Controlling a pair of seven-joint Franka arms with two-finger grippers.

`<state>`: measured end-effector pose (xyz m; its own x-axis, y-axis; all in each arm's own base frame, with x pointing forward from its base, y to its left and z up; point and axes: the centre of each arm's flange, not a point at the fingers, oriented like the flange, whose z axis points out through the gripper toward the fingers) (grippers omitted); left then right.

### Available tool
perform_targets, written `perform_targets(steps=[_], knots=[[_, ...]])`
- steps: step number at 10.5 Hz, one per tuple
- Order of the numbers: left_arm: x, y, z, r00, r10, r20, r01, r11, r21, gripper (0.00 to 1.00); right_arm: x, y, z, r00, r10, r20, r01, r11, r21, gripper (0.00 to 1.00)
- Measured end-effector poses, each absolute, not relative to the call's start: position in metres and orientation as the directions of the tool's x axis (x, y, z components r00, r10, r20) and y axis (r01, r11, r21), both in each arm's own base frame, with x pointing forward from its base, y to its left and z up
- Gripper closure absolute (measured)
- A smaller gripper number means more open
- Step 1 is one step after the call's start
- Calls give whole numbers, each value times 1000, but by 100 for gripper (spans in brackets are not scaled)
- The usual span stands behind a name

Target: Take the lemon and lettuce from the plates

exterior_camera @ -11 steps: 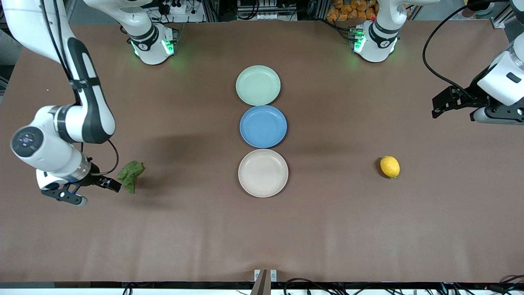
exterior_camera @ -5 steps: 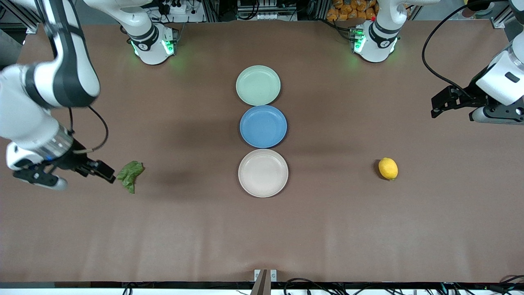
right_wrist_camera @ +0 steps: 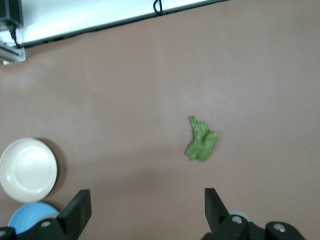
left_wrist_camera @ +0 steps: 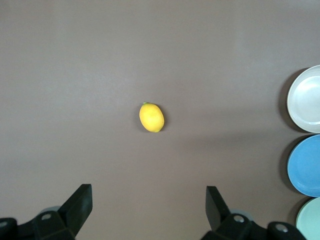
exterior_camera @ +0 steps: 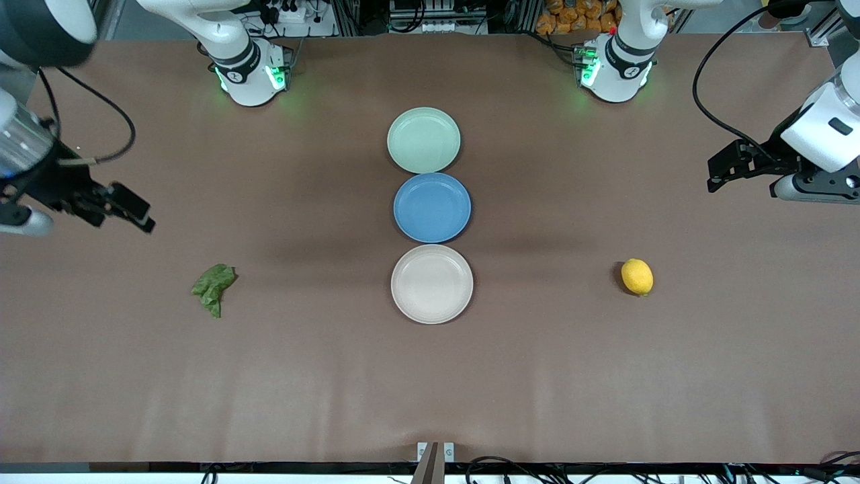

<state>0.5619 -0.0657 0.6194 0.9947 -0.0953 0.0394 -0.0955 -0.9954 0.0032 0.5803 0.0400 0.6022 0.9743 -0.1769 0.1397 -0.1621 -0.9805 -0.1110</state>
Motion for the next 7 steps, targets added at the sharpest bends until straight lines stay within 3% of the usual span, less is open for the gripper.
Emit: perform_targets(steps=[7], knots=[[561, -69, 620, 994, -101, 38, -101, -995, 3, 0, 533, 7, 644, 999, -49, -13, -49, -998, -33, 0]])
